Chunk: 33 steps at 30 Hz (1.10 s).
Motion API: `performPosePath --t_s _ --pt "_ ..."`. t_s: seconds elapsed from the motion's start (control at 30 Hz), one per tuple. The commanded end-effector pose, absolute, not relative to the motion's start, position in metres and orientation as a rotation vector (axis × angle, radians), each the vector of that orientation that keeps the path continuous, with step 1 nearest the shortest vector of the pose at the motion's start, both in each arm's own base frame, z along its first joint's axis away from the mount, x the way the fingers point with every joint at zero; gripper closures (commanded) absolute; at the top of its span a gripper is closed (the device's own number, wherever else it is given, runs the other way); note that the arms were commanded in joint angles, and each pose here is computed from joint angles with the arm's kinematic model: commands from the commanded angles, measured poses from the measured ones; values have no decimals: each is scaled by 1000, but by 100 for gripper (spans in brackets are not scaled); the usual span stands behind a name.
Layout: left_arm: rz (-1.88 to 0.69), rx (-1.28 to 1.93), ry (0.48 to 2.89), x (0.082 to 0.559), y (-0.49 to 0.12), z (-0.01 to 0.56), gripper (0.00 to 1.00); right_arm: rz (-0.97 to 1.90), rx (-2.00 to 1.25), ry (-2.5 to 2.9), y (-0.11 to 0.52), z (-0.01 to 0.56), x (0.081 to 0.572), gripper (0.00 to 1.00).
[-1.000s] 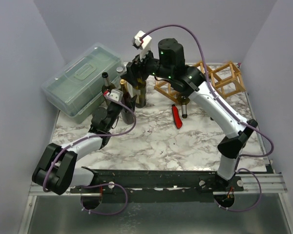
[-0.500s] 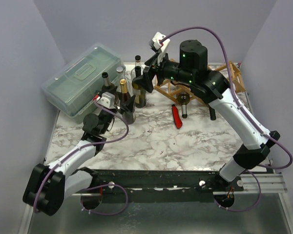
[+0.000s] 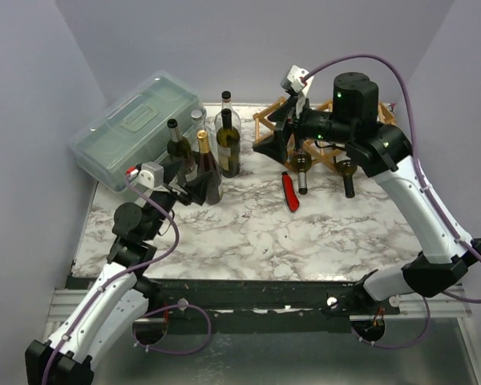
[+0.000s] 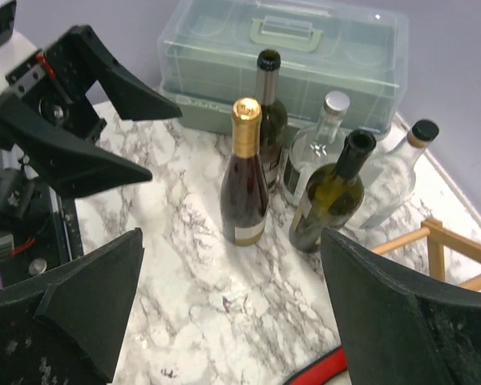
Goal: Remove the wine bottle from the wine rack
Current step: Place the wine bottle at the center of the board, then pick up the wine bottle from the wine rack.
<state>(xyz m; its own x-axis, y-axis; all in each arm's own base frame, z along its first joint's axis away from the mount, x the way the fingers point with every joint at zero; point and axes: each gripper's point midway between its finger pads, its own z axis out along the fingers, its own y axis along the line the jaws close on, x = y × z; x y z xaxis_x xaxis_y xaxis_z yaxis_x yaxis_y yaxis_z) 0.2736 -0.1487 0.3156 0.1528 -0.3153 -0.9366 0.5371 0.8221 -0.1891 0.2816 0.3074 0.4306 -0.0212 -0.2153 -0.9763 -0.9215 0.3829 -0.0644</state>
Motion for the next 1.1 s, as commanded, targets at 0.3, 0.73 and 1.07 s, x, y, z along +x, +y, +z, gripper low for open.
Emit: performPosePath --t_s 0.3,0.73,1.07 --pt "-752 247 1602 235 -158 289 1 854 -1072 1599 251 390 265 5" --pt "-829 284 1670 222 -165 296 1 804 -914 1720 188 353 278 4" --pt "-851 406 1733 219 -175 269 1 727 -722 1832 144 318 289 4"
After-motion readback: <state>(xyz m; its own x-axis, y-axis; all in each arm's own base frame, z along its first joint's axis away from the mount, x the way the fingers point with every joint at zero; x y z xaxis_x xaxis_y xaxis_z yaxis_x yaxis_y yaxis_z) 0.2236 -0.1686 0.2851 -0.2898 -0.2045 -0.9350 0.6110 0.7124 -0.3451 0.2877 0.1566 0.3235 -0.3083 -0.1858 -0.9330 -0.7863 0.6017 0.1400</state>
